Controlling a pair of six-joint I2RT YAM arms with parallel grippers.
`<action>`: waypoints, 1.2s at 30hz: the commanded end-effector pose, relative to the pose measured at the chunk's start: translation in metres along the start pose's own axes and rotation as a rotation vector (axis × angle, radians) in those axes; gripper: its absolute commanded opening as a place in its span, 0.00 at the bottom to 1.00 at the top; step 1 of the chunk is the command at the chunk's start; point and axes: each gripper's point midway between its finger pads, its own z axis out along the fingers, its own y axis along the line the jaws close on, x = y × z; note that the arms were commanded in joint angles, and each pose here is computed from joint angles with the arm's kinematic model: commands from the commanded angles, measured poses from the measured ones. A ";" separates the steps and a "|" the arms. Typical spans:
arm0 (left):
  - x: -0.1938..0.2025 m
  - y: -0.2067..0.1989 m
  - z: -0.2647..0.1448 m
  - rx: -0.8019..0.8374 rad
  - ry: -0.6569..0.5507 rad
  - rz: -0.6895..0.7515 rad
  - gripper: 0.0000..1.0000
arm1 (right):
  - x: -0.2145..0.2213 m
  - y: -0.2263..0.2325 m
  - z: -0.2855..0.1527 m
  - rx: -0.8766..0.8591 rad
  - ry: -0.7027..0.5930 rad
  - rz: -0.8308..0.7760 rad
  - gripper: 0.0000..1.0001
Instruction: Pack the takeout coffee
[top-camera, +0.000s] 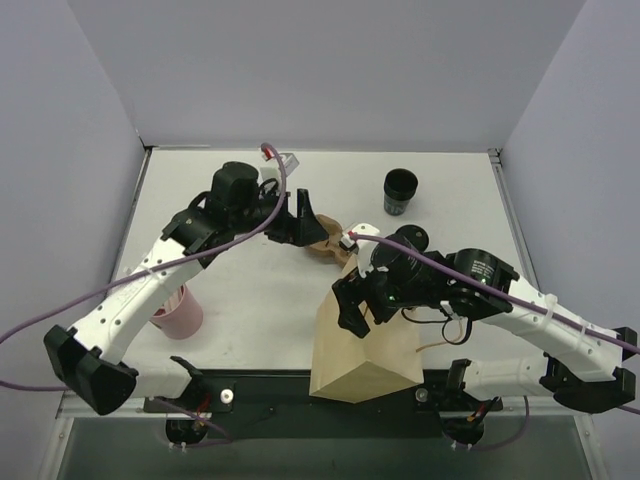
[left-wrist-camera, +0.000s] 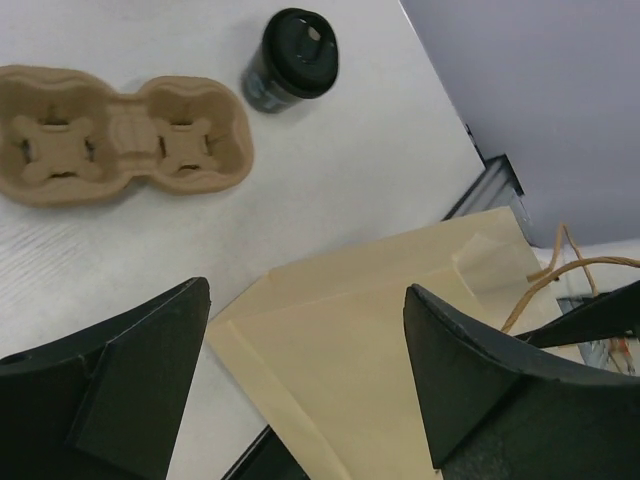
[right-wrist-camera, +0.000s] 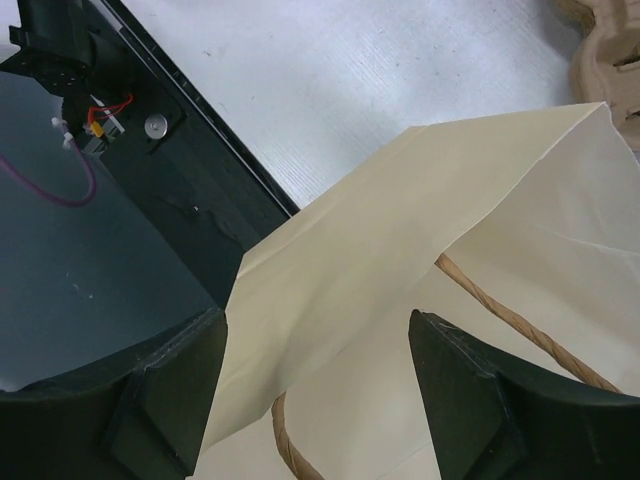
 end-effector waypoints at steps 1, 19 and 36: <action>-0.025 -0.053 0.016 0.312 -0.012 0.165 0.88 | 0.011 -0.002 -0.002 -0.003 0.036 0.018 0.74; 0.038 -0.090 0.044 0.614 0.242 0.400 0.87 | 0.001 0.002 0.007 -0.006 0.001 0.040 0.71; 0.027 -0.088 0.057 0.495 0.160 0.508 0.19 | 0.000 -0.008 -0.017 0.033 -0.079 0.156 0.72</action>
